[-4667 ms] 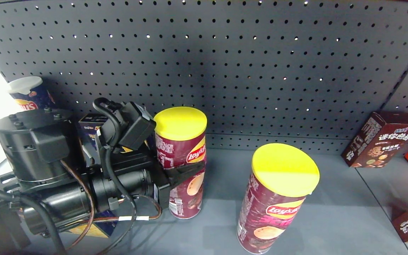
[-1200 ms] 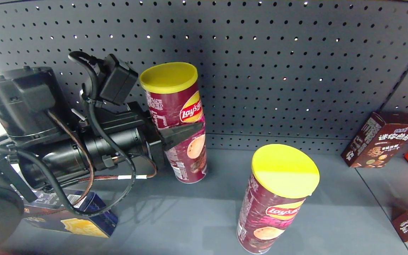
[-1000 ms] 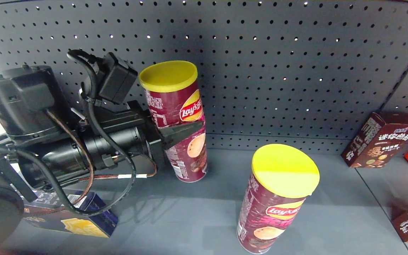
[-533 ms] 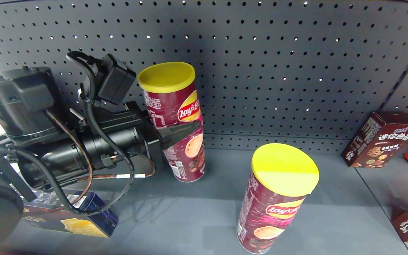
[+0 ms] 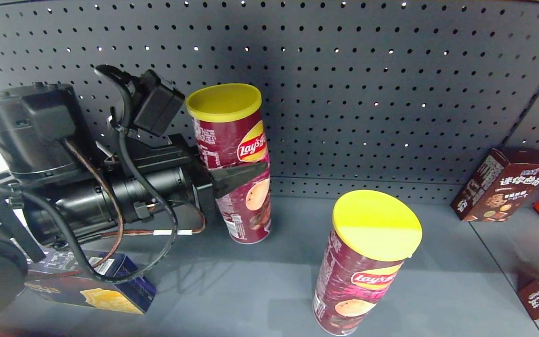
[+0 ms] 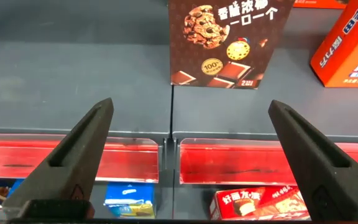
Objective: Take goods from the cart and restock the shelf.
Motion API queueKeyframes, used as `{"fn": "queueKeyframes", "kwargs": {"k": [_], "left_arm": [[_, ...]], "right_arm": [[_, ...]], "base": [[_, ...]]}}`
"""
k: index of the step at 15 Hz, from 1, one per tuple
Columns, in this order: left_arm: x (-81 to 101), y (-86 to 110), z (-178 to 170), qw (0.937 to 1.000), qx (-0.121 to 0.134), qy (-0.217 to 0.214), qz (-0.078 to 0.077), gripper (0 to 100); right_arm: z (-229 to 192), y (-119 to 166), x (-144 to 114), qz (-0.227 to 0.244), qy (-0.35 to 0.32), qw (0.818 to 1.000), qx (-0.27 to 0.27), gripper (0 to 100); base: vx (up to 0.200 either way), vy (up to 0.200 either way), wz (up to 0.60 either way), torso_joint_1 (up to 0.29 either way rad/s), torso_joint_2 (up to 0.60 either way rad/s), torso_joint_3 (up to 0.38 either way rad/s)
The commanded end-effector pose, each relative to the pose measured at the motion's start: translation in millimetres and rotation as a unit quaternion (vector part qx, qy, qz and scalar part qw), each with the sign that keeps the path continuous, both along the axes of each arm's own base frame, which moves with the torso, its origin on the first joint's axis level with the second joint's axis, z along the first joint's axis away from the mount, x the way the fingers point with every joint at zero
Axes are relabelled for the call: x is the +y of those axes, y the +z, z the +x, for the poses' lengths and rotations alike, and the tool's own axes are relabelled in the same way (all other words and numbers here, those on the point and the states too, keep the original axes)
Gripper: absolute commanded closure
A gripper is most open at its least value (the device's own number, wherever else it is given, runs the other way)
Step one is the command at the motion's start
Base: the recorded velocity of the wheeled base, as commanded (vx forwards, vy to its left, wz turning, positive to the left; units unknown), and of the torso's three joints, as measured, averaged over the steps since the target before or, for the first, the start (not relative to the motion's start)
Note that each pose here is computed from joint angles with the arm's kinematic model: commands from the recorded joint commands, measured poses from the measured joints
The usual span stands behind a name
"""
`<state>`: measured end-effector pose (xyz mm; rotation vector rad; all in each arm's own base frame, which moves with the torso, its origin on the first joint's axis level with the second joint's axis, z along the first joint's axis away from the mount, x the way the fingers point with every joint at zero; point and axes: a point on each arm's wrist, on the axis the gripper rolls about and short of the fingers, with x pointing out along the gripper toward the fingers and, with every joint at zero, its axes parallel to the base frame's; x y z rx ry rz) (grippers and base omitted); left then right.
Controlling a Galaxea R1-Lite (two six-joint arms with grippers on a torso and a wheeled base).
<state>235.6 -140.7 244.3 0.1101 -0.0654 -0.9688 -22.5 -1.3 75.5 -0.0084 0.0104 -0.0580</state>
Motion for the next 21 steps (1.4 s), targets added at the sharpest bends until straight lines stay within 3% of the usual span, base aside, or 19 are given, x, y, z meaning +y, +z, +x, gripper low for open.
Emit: {"fn": "queueKeyframes", "kwargs": {"k": [1, 3, 4, 9, 13, 15, 21], "left_arm": [[0.8, 7.5, -4.3, 1.0000, -0.005, -0.003, 0.002, 100], [2.5, 7.8, -2.2, 0.9999, 0.010, 0.002, 0.009, 100], [1.4, 6.3, -2.8, 0.9993, 0.032, 0.000, 0.020, 100], [-13.7, 13.8, -3.6, 0.9975, 0.040, -0.055, 0.021, 100], [-25.9, -6.0, 13.7, 0.9959, 0.057, -0.059, 0.040, 100], [-34.7, -11.7, 27.1, 0.9957, 0.048, -0.061, 0.052, 100], [-64.4, -18.4, 54.7, 0.9955, 0.035, -0.074, 0.046, 100]], "right_arm": [[0.1, -0.1, 0.0, 0.000, 0.000, 1.000, 0.001, 0], [0.1, -0.1, 0.0, -0.001, 0.000, 1.000, 0.001, 0], [0.1, -0.1, 0.0, 0.000, 0.000, 1.000, 0.001, 0], [0.1, -0.1, 0.0, 0.000, 0.000, 1.000, 0.001, 0], [0.1, -0.1, 0.0, 0.000, 0.000, 1.000, 0.001, 0], [0.1, -0.1, 0.0, 0.000, 0.000, 1.000, 0.001, 0], [0.1, -0.1, 0.0, -0.001, 0.000, 1.000, 0.001, 0]], "base": [[0.000, 0.000, 0.00, 0.000, 0.00, 0.000], [0.000, 0.000, 0.00, 0.000, 0.00, 0.000], [0.000, 0.000, 0.00, 0.000, 0.00, 0.000], [0.000, 0.000, 0.00, 0.000, 0.00, 0.000], [0.000, 0.000, 0.00, 0.000, 0.00, 0.000], [0.000, 0.000, 0.00, 0.000, 0.00, 0.000], [0.000, 0.000, 0.00, 0.000, 0.00, 0.000]]}}
